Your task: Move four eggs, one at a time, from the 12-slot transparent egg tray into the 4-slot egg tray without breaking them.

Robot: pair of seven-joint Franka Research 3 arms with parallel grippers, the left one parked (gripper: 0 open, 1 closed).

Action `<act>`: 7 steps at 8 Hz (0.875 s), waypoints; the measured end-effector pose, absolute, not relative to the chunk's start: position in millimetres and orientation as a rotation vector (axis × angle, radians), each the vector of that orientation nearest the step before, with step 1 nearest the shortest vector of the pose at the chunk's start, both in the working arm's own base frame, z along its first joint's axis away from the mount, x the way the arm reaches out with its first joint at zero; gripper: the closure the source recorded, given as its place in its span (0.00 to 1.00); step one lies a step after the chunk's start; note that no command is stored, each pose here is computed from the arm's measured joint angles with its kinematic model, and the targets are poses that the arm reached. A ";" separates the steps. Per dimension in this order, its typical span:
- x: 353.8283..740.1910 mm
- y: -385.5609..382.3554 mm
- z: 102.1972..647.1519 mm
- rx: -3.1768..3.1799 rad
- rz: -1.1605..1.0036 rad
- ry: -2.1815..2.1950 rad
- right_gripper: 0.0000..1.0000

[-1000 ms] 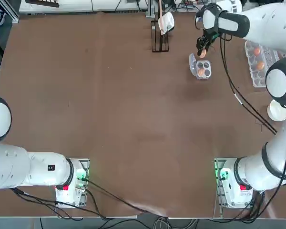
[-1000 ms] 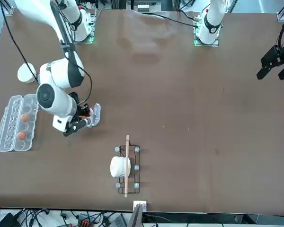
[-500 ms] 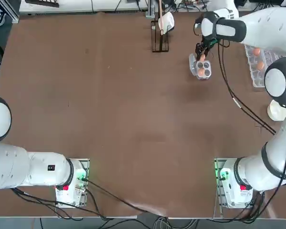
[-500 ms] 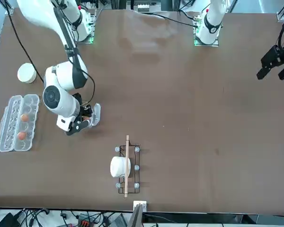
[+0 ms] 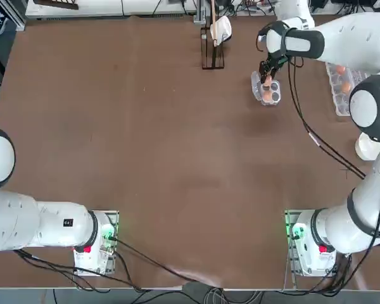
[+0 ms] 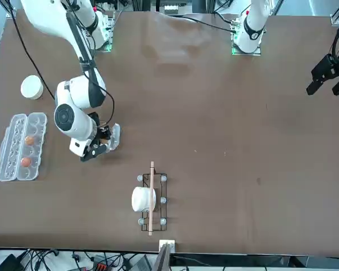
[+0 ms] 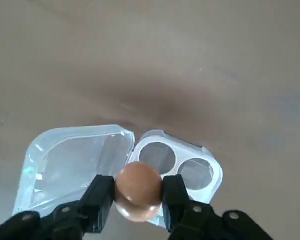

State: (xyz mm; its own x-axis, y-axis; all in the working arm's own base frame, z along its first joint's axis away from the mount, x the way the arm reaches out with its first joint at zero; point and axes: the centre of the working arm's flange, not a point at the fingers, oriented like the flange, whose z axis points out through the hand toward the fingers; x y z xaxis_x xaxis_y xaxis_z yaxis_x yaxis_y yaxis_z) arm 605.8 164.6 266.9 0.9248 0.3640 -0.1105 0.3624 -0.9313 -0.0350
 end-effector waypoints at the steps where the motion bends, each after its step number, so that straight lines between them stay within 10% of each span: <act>1: 605.2 163.1 263.6 -3.070 0.183 -0.576 0.44; 7: 604.0 157.5 253.2 -3.076 0.179 -0.560 0.44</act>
